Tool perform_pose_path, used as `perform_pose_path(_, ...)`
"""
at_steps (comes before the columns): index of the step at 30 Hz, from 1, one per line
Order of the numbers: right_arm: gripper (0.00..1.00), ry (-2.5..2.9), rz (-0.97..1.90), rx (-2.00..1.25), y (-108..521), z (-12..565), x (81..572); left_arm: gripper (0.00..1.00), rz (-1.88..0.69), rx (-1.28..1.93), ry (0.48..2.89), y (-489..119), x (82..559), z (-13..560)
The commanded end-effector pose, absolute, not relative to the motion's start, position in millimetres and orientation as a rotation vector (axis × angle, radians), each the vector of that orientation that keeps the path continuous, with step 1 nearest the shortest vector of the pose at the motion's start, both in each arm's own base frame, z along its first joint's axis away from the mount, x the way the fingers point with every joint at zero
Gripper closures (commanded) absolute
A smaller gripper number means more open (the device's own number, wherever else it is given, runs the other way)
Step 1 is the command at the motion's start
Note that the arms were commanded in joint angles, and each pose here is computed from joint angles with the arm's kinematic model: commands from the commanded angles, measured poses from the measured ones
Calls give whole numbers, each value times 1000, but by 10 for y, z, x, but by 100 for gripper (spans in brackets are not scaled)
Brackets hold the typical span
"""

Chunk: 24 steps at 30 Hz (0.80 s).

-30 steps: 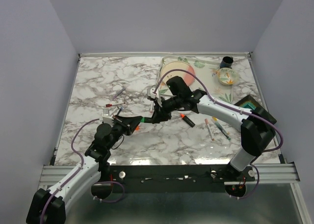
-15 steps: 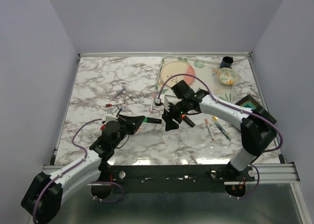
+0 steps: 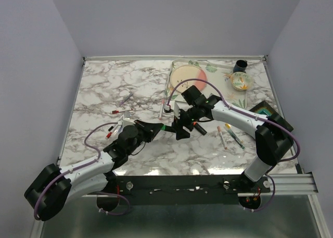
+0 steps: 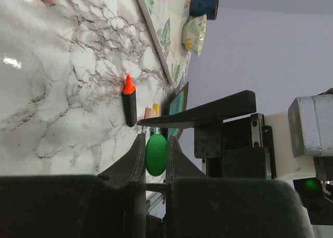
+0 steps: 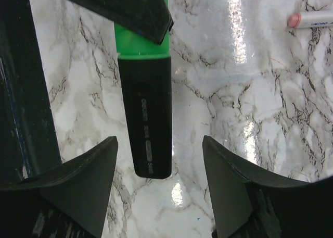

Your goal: Open the pen caps

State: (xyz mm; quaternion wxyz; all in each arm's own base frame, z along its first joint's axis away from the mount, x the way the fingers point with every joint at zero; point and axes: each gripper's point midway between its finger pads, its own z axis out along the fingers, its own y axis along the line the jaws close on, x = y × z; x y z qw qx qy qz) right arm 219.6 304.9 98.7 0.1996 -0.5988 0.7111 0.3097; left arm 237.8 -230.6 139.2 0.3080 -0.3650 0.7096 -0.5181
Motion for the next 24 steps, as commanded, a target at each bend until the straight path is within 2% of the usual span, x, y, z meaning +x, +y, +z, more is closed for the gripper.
perform_pose_path(1, 26, 1976, 813, -1654, 3038, 1051, 2241, 100, -1429, -931, 1809, -2498, 2446, 1640)
perform_pose_path(5, 28, 1985, 824, -1648, 3055, 1040, 2236, 100, -1445, -919, 1820, -2618, 2444, 1636)
perform_pose_path(8, 35, 1981, 861, -1648, 3075, 1057, 2201, 100, -1461, -913, 1820, -2683, 2440, 1657)
perform_pose_path(11, 71, 1985, 908, -1666, 3090, 1066, 2133, 100, -1455, -927, 1813, -2679, 2454, 1640)
perform_pose_path(12, 95, 1980, 918, -1674, 3102, 1080, 2123, 100, -1452, -941, 1799, -2647, 2462, 1638)
perform_pose_path(13, 100, 1986, 922, -1678, 3098, 1071, 2106, 100, -1438, -966, 1782, -2596, 2476, 1614)
perform_pose_path(20, 99, 2052, 913, -1696, 3032, 945, 2038, 100, -1283, -1288, 1474, -1463, 2613, 1450)
perform_pose_path(24, 100, 2057, 909, -1699, 3039, 927, 2039, 100, -1164, -1367, 1448, -1035, 2554, 1263)
